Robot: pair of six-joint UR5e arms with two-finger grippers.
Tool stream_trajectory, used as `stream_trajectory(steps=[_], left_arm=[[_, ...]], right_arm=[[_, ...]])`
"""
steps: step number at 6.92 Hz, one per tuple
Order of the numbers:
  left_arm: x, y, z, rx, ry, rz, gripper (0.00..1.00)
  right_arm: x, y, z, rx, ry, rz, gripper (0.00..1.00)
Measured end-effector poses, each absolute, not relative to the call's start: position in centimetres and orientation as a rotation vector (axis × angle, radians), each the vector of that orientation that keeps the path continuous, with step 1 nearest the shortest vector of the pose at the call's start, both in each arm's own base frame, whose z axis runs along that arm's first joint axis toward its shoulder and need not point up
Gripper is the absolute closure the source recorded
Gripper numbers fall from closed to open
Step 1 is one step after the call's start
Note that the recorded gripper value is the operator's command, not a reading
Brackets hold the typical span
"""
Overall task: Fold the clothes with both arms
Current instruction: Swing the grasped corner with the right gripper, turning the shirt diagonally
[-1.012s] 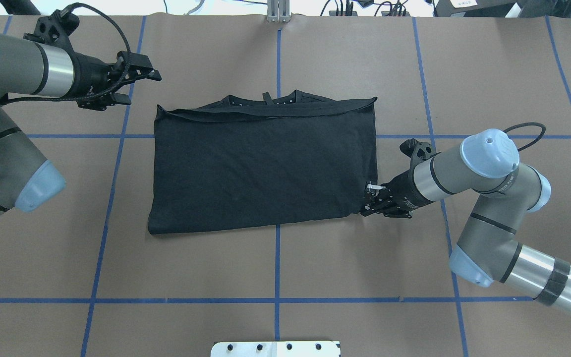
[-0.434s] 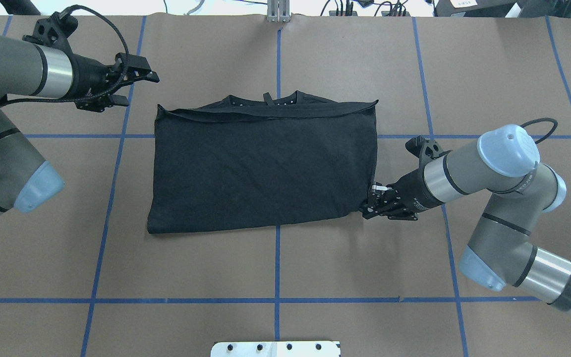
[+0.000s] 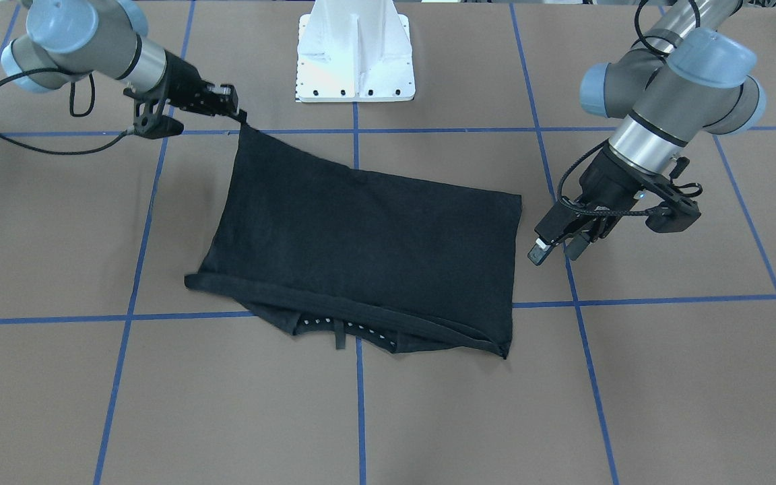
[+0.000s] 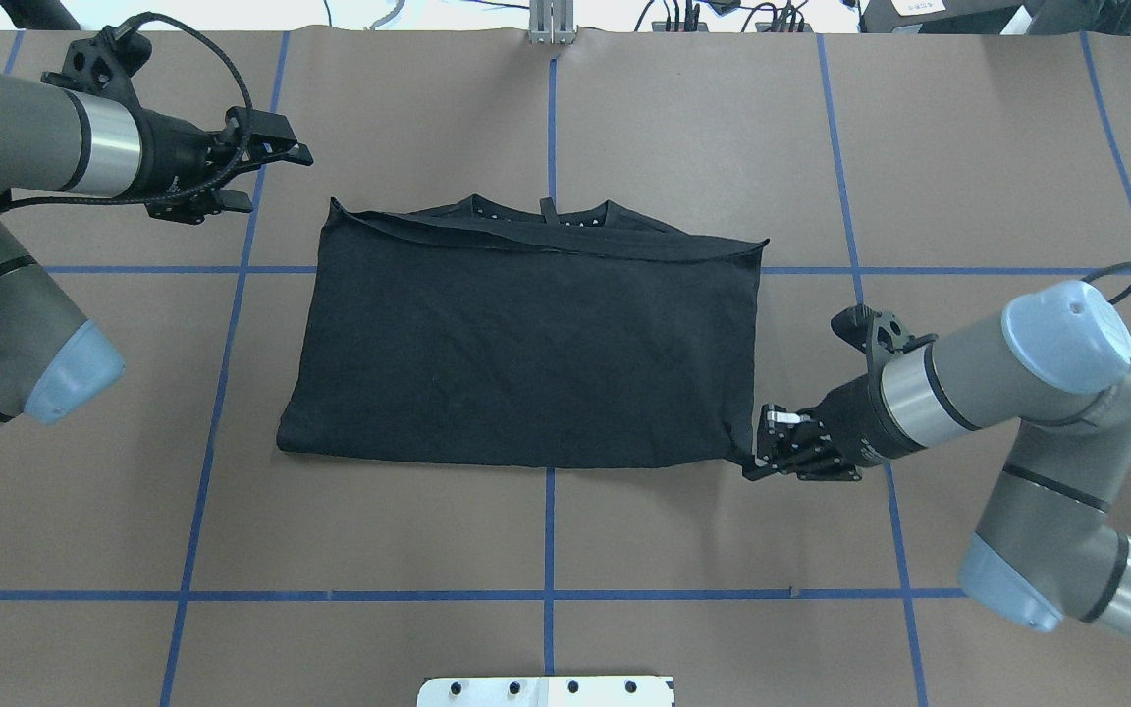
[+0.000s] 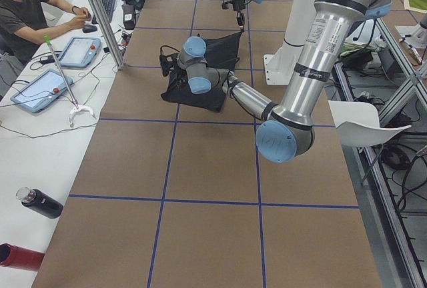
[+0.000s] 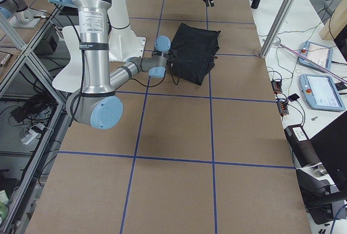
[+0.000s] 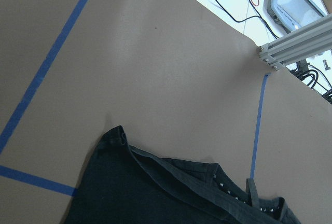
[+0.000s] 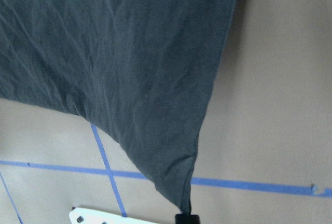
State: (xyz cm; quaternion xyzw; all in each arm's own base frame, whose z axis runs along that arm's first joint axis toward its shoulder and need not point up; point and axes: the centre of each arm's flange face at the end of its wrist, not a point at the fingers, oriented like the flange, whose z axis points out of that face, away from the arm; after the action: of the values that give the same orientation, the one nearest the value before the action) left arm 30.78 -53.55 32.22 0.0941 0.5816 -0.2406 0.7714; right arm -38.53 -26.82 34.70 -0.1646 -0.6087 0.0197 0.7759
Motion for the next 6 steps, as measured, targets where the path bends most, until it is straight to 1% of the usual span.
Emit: stream_trajectory(steps=[1,2,3,4,5,6], left_arm=[[30.7,-53.4,32.6,0.203,1.256,-0.522,0.01],[30.6,-53.3,33.0,0.2,1.25,-0.523,0.01],[30.6,-53.2,33.5,0.195,1.244,-0.525,0.01],[30.6,-53.2,33.9,0.19,1.239,-0.525,0.01],[30.7,-53.2,34.1,0.185,1.237,-0.523,0.01],[30.9,-53.0,33.9,0.179,1.241,-0.517,0.01]], right_arm=[[-39.3,-22.9,33.6,-0.406,-1.323,-0.038,1.0],[-40.5,-19.3,32.8,-0.46,-1.321,-0.114,0.91],[-41.4,-16.5,32.4,-0.502,-1.314,-0.17,0.01],[-41.9,-15.1,32.2,-0.527,-1.31,-0.202,0.0],[-42.1,-14.9,32.1,-0.531,-1.312,-0.209,0.0],[-41.8,-16.1,31.9,-0.517,-1.321,-0.192,0.0]])
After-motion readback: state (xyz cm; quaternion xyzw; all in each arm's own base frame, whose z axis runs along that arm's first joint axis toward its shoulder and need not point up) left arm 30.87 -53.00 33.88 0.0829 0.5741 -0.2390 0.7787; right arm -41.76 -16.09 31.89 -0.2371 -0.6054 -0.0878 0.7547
